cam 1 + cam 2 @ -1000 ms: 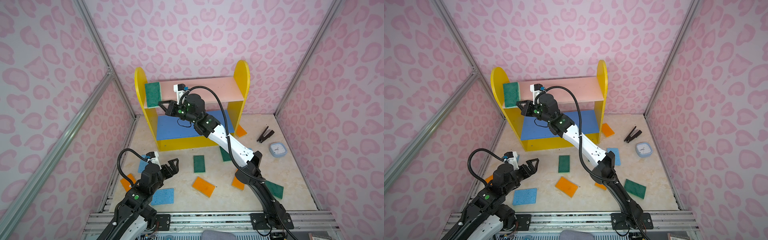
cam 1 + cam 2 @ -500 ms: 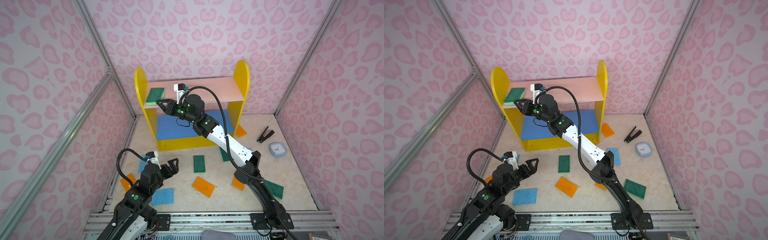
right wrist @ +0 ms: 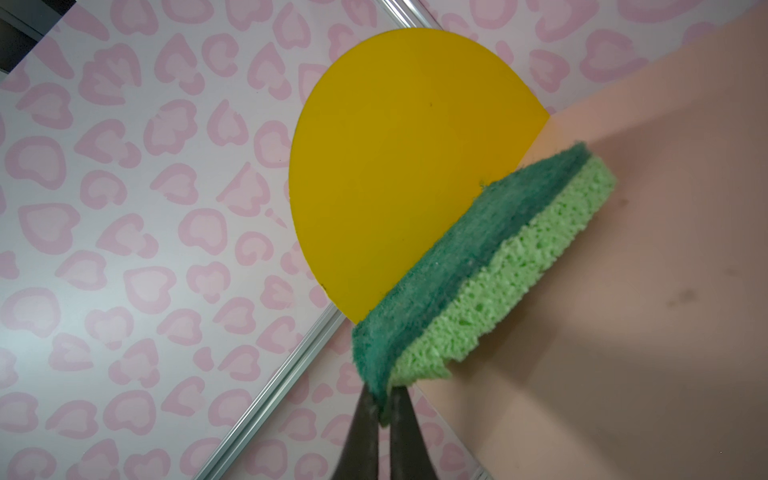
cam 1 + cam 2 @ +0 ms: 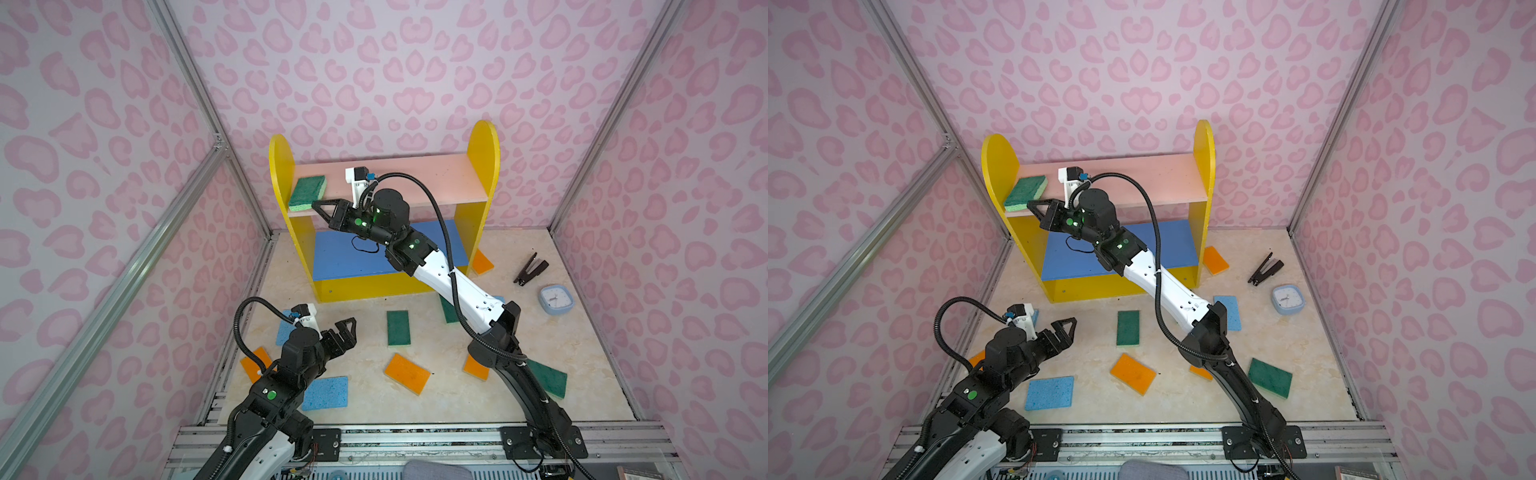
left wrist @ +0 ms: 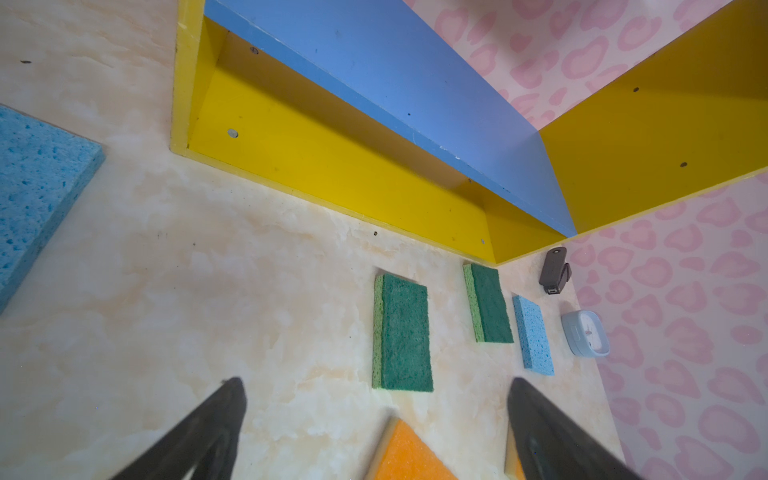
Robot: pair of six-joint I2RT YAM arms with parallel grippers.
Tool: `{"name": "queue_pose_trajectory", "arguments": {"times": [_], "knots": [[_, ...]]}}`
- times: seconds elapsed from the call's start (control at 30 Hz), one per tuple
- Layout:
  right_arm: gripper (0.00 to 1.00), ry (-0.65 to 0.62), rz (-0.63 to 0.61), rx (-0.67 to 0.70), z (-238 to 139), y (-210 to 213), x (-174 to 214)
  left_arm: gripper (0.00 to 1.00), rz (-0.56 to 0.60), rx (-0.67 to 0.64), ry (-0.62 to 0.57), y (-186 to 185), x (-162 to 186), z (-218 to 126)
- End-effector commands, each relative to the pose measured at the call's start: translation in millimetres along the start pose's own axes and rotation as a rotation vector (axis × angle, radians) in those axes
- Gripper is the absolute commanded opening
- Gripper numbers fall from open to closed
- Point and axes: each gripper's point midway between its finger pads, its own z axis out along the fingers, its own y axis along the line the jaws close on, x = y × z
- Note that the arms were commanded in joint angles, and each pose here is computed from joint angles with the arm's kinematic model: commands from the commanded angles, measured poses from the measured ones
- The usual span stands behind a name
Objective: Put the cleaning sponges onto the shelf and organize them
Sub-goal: 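Lower the sponge onto the pink shelf and open the right gripper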
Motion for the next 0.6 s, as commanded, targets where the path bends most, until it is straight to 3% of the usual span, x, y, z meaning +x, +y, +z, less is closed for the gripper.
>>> {"name": "queue_pose_trajectory", "arguments": {"times": [0.0, 0.57], "knots": [[0.03, 0.043, 0.010, -0.024, 2.4, -1.8, 10.4, 0.99, 0.001, 0.005, -0.023, -3.9, -7.2, -1.1], [0.03, 0.028, 0.081, -0.027, 8.8, -28.8, 8.5, 0.99, 0.005, -0.001, -0.024, -3.2, -7.7, -1.4]]}}
